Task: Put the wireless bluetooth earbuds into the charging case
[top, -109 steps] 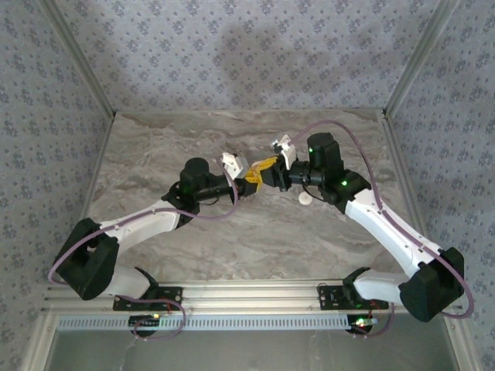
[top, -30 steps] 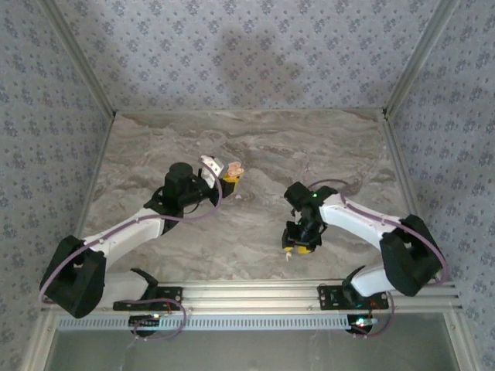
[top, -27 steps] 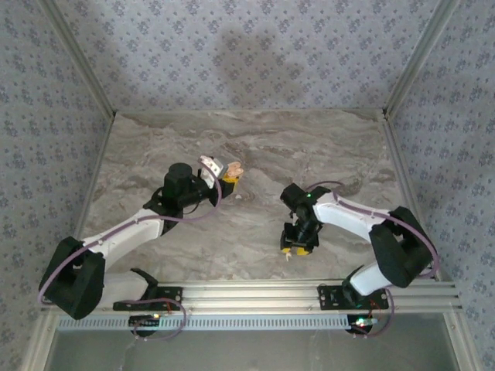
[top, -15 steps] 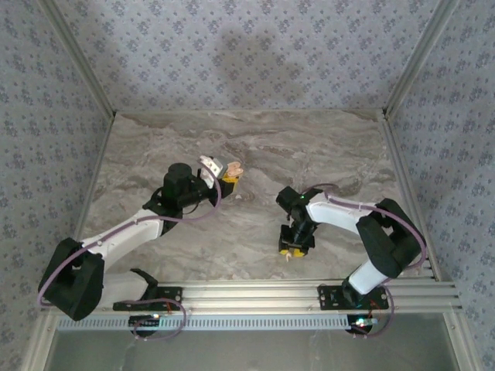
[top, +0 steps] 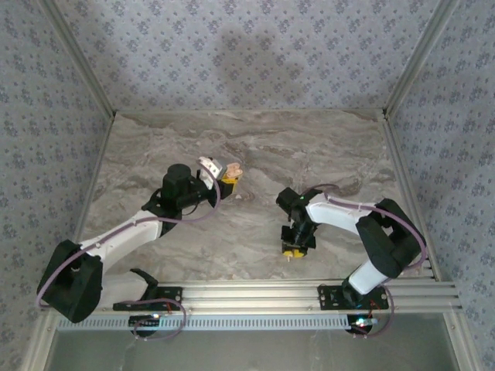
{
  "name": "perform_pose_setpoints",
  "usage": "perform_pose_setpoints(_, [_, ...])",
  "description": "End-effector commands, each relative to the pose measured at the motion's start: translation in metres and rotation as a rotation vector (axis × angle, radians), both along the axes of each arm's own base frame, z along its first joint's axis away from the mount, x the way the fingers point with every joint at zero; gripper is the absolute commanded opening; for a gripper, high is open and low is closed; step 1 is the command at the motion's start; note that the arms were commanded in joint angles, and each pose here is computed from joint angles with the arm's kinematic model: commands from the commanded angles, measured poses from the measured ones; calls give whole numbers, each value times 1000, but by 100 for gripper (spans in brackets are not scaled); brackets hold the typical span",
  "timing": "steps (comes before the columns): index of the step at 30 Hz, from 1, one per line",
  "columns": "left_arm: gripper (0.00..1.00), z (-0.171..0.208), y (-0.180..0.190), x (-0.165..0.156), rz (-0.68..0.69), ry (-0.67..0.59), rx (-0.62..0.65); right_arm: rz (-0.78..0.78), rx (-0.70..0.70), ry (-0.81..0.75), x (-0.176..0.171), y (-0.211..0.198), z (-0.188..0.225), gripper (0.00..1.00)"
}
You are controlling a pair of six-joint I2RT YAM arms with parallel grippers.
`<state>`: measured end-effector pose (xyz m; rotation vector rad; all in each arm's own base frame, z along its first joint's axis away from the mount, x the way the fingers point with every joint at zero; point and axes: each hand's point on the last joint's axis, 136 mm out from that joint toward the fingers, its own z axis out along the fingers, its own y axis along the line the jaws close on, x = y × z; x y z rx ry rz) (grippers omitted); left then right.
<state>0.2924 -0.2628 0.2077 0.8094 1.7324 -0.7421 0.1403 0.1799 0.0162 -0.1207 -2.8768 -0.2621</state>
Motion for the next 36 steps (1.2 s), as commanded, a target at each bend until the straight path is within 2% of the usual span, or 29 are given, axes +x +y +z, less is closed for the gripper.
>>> perform_pose_setpoints(1, [21, 10, 0, -5, -21, -43, -22, -20, 25, -98, 18, 4, 8, 25])
perform_pose_setpoints(4, [21, 1, -5, -9, -59, -44, -27, -37, 77, -194, 33, 7, 25, 24])
perform_pose_setpoints(7, [21, -2, -14, -13, -108, -47, -47, -31, 167, -369, 60, 14, 57, 24])
perform_pose_setpoints(14, [20, 5, -38, -20, -215, -79, -88, 70, 375, -893, 127, 27, 173, 23])
perform_pose_setpoints(21, [20, 16, -60, -22, -267, -108, -108, 232, 585, -1206, 145, 59, 264, 23])
perform_pose_setpoints(26, [20, 26, -68, -19, -267, -124, -126, 322, 669, -1263, 142, 84, 283, 24])
perform_pose_setpoints(36, [20, 44, -74, -16, -270, -152, -156, 389, 673, -1265, 140, 103, 275, 23])
